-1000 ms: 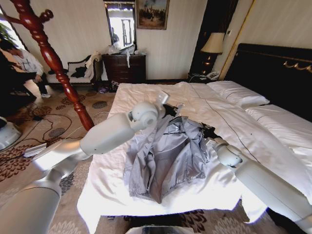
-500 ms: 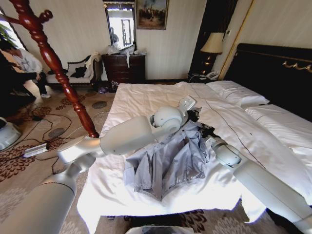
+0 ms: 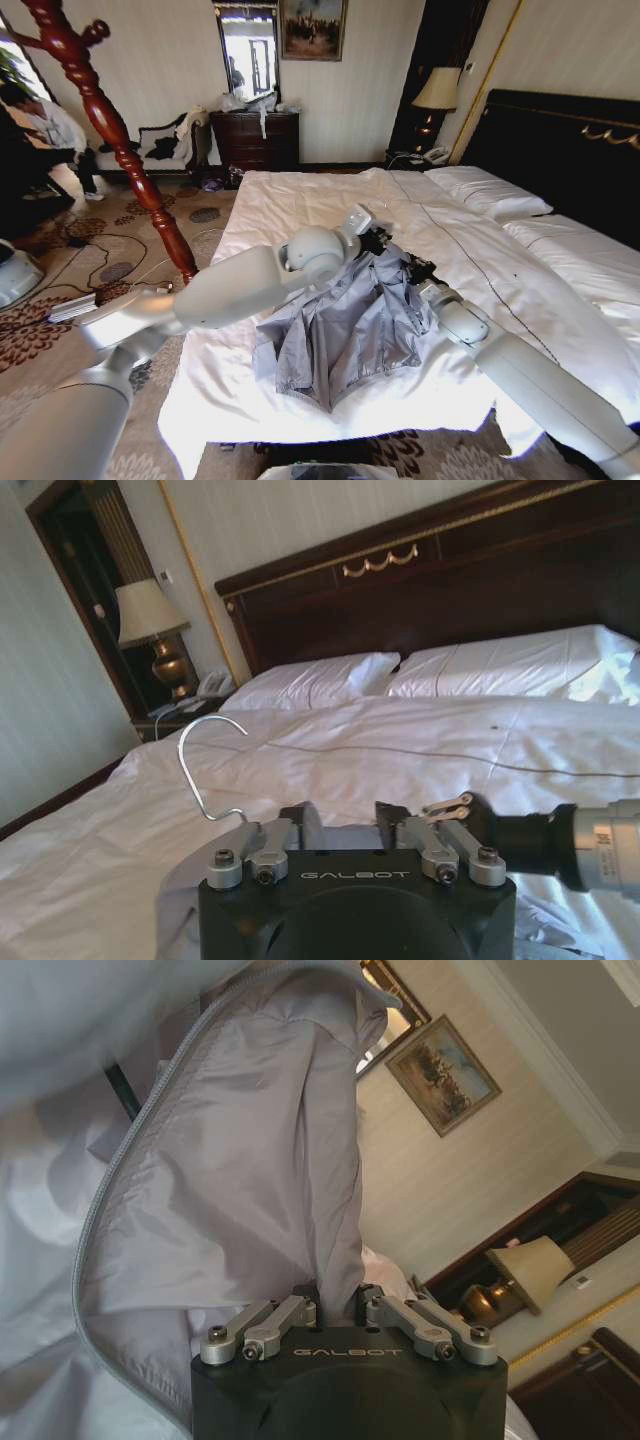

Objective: Pick up the clothes from the bed and hang them on the clothes hanger.

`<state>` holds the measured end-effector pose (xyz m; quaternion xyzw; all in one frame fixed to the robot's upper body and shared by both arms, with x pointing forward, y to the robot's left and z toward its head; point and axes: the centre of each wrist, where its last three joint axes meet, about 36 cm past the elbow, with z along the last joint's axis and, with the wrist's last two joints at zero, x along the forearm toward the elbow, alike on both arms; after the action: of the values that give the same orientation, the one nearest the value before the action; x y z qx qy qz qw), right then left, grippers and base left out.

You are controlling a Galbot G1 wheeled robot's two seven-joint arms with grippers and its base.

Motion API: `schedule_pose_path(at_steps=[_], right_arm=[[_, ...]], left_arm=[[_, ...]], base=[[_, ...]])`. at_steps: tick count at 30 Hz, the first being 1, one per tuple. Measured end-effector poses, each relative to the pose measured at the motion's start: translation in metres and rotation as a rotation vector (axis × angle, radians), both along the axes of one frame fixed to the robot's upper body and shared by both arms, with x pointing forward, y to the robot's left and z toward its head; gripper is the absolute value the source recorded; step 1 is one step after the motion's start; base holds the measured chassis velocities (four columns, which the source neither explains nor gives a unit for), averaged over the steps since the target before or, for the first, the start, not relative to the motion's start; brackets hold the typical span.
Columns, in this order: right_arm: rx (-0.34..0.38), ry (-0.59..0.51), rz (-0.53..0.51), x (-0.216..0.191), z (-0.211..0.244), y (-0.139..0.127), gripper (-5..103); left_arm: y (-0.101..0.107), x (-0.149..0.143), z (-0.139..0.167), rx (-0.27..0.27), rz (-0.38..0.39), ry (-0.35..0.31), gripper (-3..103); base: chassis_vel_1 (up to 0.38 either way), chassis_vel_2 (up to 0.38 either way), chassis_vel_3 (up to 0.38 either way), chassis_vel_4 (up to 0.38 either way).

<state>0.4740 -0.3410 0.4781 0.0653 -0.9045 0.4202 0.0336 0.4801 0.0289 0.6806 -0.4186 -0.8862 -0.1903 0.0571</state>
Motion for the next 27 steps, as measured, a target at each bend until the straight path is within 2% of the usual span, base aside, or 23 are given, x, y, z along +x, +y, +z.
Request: schedule_pose_path(at_steps=[2,5,9,12,13,14,16,18,20,21,24,27], right_arm=[[0.027,-0.01,0.004,-0.001,0.0,0.006,15],[0.044,-0.029,0.003,-0.001,-0.003,0.009,15],[0.066,-0.06,-0.008,0.001,-0.009,0.015,15],[0.062,-0.083,-0.006,0.003,-0.009,0.015,15],[0.055,-0.099,-0.003,0.004,-0.009,0.014,15],[0.043,-0.118,0.002,0.005,-0.009,0.013,15],[0.034,-0.131,0.007,0.005,-0.008,0.012,15],[0.02,-0.153,0.014,0.006,-0.008,0.011,15],[-0.007,-0.181,0.022,0.005,-0.007,0.008,15],[-0.007,-0.181,0.022,0.005,-0.007,0.008,15],[-0.053,-0.234,0.045,0.007,-0.007,0.005,15],[-0.079,-0.26,0.057,0.007,-0.005,0.005,15]], left_arm=[[0.007,-0.004,0.002,-0.021,-0.011,-0.004,52],[0.013,-0.01,0.007,-0.049,-0.026,-0.007,57],[0.026,-0.023,0.022,-0.099,-0.05,-0.028,80],[0.035,-0.027,0.032,-0.121,-0.055,-0.04,80],[0.041,-0.028,0.037,-0.129,-0.053,-0.044,90],[0.051,-0.029,0.043,-0.138,-0.041,-0.051,95],[0.059,-0.029,0.046,-0.143,-0.029,-0.05,95],[0.076,-0.026,0.051,-0.149,0.005,-0.045,100],[0.105,-0.018,0.05,-0.143,0.065,-0.033,100],[0.105,-0.018,0.05,-0.143,0.065,-0.033,100],[0.135,-0.01,0.044,-0.122,0.12,-0.015,100],[0.146,-0.008,0.039,-0.104,0.129,-0.002,100]], base=[[0.0,0.0,0.0,0.0],[0.0,0.0,0.0,0.0],[0.0,0.0,0.0,0.0],[0.0,0.0,0.0,0.0],[0.0,0.0,0.0,0.0],[0.0,0.0,0.0,0.0],[0.0,0.0,0.0,0.0],[0.0,0.0,0.0,0.0],[0.0,0.0,0.0,0.0],[0.0,0.0,0.0,0.0],[0.0,0.0,0.0,0.0],[0.0,0.0,0.0,0.0]])
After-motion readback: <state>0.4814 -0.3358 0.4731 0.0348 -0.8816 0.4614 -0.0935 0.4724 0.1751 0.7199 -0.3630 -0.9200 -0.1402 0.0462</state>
